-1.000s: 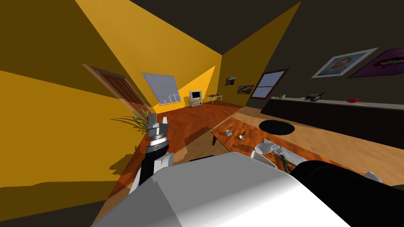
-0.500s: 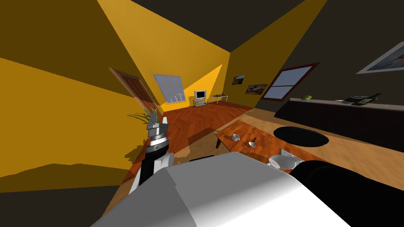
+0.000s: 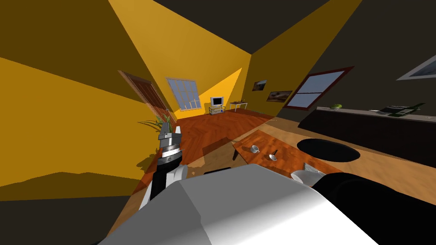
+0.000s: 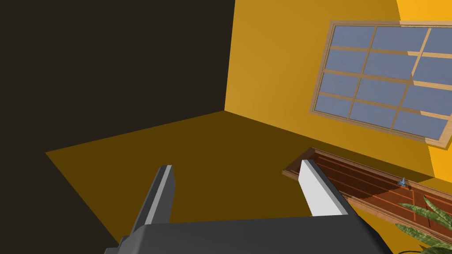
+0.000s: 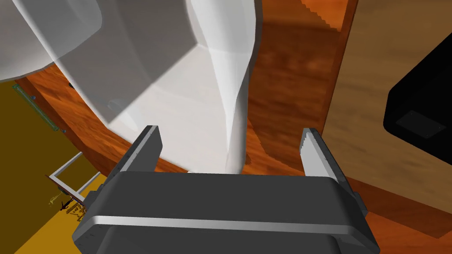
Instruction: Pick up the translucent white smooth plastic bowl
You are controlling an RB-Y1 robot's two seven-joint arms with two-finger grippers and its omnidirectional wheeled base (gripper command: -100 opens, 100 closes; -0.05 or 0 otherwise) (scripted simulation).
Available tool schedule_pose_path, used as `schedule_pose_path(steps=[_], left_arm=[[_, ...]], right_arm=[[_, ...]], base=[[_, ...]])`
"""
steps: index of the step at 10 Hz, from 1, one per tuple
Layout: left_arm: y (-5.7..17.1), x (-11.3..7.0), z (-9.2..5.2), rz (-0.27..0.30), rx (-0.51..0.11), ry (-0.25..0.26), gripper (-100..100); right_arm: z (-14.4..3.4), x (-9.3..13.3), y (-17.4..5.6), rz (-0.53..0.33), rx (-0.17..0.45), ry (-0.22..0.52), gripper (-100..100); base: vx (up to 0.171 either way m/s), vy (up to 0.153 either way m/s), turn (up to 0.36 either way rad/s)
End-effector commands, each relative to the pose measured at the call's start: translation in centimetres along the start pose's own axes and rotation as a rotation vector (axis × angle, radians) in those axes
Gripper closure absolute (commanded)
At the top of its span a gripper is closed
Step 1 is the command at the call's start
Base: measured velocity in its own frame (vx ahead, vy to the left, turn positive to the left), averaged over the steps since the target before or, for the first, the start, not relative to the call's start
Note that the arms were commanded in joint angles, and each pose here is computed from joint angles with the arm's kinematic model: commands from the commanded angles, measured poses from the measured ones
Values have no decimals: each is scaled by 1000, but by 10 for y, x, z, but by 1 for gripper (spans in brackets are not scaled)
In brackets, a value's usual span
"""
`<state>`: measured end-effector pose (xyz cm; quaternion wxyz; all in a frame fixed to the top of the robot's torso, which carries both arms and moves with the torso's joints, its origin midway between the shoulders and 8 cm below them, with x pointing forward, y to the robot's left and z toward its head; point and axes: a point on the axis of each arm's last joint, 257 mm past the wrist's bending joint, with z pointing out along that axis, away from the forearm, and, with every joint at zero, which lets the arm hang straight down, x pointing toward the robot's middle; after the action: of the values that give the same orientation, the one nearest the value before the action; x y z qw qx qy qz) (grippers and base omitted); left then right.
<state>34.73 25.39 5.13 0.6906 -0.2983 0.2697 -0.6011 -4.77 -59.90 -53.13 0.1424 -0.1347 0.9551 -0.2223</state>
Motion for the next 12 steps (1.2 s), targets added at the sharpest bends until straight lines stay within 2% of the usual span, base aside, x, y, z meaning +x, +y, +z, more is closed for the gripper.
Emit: schedule_pose_path(steps=[1, 2, 3, 7, 8, 9, 10, 11, 12], left_arm=[[0, 0, 0, 0, 0, 0, 0], [0, 0, 0, 0, 0, 0, 0], [0, 0, 0, 0, 0, 0, 0], [0, 0, 0, 0, 0, 0, 0], [0, 0, 0, 0, 0, 0, 0], [0, 0, 0, 0, 0, 0, 0], [0, 0, 0, 0, 0, 0, 0], [0, 0, 0, 0, 0, 0, 0], [0, 0, 0, 0, 0, 0, 0]], right_arm=[[7, -3, 6, 5, 0, 4, -100], [4, -3, 3, 5, 1, 3, -100], [5, -3, 3, 4, 2, 4, 100], [4, -1, 5, 3, -1, 7, 100], [4, -1, 5, 3, -1, 7, 0], [-5, 6, -6, -5, 2, -1, 100], [-10, 9, -10, -9, 2, -2, 100], [-6, 8, -7, -6, 4, 2, 100], [-6, 9, -7, -6, 2, 1, 0]], base=[[-43, -73, 39], [-18, -24, 9], [-3, -6, -1], [0, 0, 0], [0, 0, 0], [49, 69, -73], [78, 114, -99], [31, 54, -30], [4, 11, 3]])
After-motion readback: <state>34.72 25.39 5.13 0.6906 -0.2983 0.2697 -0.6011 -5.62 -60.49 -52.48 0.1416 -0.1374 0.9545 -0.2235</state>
